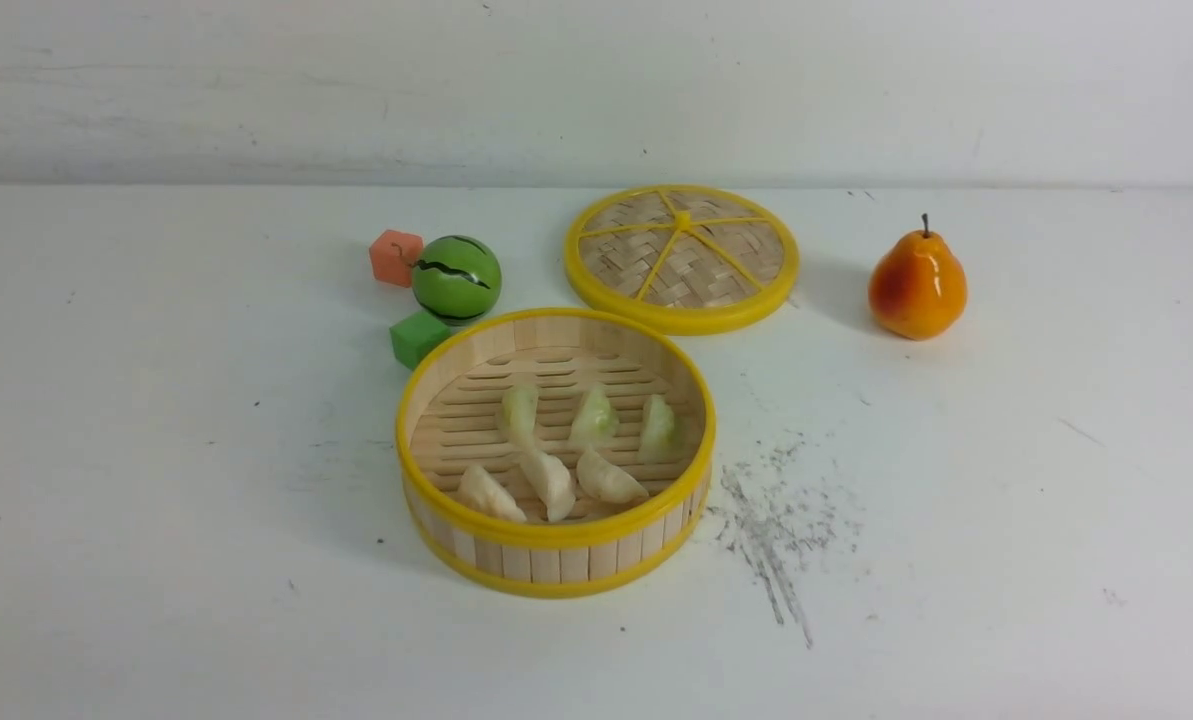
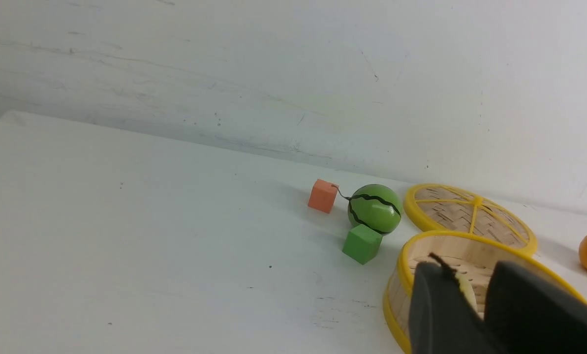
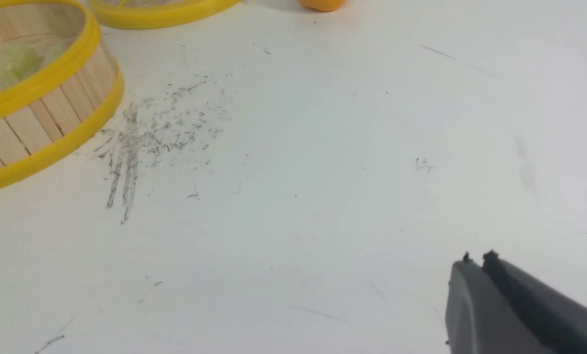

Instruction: Put the dumplings into the steamer on the white table.

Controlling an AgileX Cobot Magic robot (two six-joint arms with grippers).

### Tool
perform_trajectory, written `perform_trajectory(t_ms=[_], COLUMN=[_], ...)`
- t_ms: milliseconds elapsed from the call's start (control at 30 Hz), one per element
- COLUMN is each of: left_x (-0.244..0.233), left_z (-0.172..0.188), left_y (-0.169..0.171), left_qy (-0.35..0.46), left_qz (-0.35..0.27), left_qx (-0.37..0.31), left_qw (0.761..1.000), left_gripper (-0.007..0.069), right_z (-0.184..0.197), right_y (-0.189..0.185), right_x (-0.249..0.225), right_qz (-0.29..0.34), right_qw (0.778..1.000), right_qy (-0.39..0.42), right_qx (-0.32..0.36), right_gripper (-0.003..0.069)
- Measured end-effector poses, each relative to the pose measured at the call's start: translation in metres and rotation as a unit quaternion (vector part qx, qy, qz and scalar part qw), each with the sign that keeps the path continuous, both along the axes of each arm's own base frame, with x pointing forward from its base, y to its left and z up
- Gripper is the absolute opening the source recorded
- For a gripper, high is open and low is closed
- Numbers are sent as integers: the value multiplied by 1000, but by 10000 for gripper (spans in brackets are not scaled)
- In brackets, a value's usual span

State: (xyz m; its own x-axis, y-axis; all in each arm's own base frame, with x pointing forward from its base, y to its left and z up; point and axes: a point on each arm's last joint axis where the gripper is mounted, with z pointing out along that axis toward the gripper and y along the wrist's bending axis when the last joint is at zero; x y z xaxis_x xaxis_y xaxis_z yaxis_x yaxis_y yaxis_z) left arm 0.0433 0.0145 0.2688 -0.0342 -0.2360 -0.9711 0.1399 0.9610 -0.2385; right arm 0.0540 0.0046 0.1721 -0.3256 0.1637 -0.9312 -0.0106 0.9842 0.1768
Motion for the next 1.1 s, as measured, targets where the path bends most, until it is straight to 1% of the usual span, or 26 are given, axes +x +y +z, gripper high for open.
perform_trajectory(t_ms=[600,667,767,867,933,1033,1100], left_x=[0,1,3,5,8,11,12], left_z=[-3,-10,-25,-36,-41,-50,-53], left_y=[0,0,0,-8,-14,-15,-13], left_qy=[0,6,34,33,-9,-66,-85], left_qz=[1,11,48,48,49,70,94], left_qx=[3,7,1,-32,-27,-11,-2], left_qw=[1000,1000,998,998,998,995,992], left_gripper=[171,172,169,131,60,-15,-14], right_z=[0,0,0,0,0,0,0], right_y=[0,0,0,0,0,0,0], right_x=[0,0,0,0,0,0,0], right_qz=[0,0,0,0,0,0,0], right_qw=[1000,1000,1000,1000,1000,1000,1000], right_qy=[-1,0,0,0,0,0,0], right_qx=[0,0,0,0,0,0,0], right_gripper=[40,40,40,40,40,40,40])
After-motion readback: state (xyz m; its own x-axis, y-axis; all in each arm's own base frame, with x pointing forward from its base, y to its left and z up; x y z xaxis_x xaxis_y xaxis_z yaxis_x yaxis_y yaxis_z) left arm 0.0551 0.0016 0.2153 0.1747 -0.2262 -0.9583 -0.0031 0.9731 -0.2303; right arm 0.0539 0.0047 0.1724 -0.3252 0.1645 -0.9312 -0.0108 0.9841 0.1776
